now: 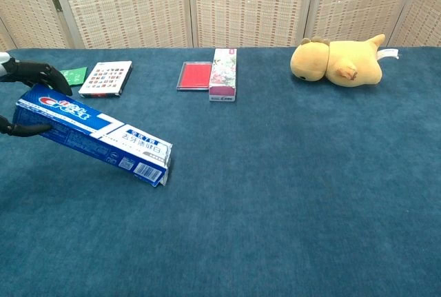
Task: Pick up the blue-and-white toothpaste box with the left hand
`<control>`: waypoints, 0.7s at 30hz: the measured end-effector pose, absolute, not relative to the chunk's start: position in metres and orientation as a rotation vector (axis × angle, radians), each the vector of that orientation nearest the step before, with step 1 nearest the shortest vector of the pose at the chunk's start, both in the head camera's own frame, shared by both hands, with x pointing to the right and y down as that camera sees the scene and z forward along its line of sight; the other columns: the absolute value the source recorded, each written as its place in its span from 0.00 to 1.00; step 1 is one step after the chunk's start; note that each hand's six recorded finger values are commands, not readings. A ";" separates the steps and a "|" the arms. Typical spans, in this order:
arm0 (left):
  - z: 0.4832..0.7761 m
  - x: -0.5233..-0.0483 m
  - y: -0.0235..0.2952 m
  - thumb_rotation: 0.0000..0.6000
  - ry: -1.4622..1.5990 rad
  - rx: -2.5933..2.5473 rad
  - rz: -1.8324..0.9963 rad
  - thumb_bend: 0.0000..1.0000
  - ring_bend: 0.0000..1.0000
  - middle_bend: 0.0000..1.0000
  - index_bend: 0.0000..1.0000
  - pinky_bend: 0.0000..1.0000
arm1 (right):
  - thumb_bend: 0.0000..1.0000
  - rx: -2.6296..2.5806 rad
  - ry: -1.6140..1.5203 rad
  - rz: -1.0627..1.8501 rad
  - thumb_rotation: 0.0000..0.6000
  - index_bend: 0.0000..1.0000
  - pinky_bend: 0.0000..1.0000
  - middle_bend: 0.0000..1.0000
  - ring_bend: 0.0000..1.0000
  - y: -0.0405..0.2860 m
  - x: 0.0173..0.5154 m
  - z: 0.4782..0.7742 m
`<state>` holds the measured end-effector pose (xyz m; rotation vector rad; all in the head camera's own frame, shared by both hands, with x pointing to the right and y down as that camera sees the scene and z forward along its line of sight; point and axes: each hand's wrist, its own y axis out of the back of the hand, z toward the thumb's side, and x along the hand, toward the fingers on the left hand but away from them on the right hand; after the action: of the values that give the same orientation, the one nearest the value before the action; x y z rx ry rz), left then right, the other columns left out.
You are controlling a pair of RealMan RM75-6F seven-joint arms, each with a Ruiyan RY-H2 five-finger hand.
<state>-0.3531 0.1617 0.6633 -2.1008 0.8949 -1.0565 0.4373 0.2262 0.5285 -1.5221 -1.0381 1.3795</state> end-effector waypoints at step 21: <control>0.602 -0.366 0.129 1.00 0.406 -1.544 -1.161 0.25 0.38 0.44 0.34 0.23 | 0.11 -1.536 -1.016 1.379 1.00 0.00 0.00 0.00 0.00 0.226 0.434 0.532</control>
<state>-0.3660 0.1289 0.6021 -1.5437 0.4062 -1.1608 0.4338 0.2263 0.5316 -1.5357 -1.0158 1.3792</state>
